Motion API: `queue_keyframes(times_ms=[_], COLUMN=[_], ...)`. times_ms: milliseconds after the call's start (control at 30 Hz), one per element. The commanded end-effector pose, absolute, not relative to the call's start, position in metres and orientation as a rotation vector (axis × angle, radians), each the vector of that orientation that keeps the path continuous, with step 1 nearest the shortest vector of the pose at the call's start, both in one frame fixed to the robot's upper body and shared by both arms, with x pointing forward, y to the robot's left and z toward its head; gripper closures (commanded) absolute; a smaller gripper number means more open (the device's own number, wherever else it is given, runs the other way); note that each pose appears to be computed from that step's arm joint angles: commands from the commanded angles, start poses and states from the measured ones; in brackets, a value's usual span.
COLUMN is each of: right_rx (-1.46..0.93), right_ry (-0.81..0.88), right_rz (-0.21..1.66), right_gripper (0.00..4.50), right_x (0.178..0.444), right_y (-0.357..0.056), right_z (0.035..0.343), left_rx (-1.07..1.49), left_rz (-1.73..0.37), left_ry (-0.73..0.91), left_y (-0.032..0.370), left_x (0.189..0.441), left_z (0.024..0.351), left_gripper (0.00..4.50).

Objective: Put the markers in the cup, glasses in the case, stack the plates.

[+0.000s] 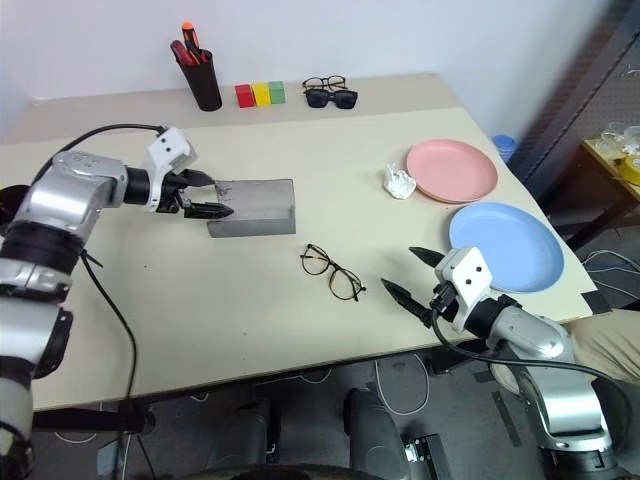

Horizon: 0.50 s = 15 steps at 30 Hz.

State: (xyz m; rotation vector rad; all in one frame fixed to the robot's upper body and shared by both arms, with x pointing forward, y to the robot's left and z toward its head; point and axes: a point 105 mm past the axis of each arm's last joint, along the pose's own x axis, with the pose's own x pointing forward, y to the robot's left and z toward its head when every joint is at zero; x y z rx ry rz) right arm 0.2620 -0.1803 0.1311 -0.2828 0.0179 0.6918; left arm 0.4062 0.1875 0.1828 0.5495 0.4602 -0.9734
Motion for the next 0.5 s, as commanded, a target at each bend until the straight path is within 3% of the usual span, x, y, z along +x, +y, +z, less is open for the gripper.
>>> queue_keyframes(times_ms=[33, 200, 233, 300, 500], right_rx=[-0.294, -0.299, -0.3, -0.302, -0.302], right_ry=[-0.045, -0.051, -0.052, -0.051, -0.048], right_rz=[0.659, 0.634, 0.628, 0.617, 0.598], right_gripper=[0.64, 0.64, 0.64, 0.64, 0.64], right_x=[0.258, 0.254, 0.252, 0.249, 0.242], right_y=[-0.181, -0.185, -0.186, -0.189, -0.191], right_z=[0.144, 0.142, 0.142, 0.141, 0.139], left_rx=[0.675, 0.751, 0.757, 0.788, 0.792], left_rz=[-1.066, -1.171, -1.184, -1.214, -1.232], left_ry=[0.496, 0.56, 0.57, 0.595, 0.589], left_y=[0.18, 0.158, 0.155, 0.151, 0.141], left_x=[0.409, 0.409, 0.409, 0.407, 0.408], left_z=[0.183, 0.167, 0.164, 0.157, 0.157], left_gripper=[0.03, 0.03, 0.27, 0.83, 3.87])
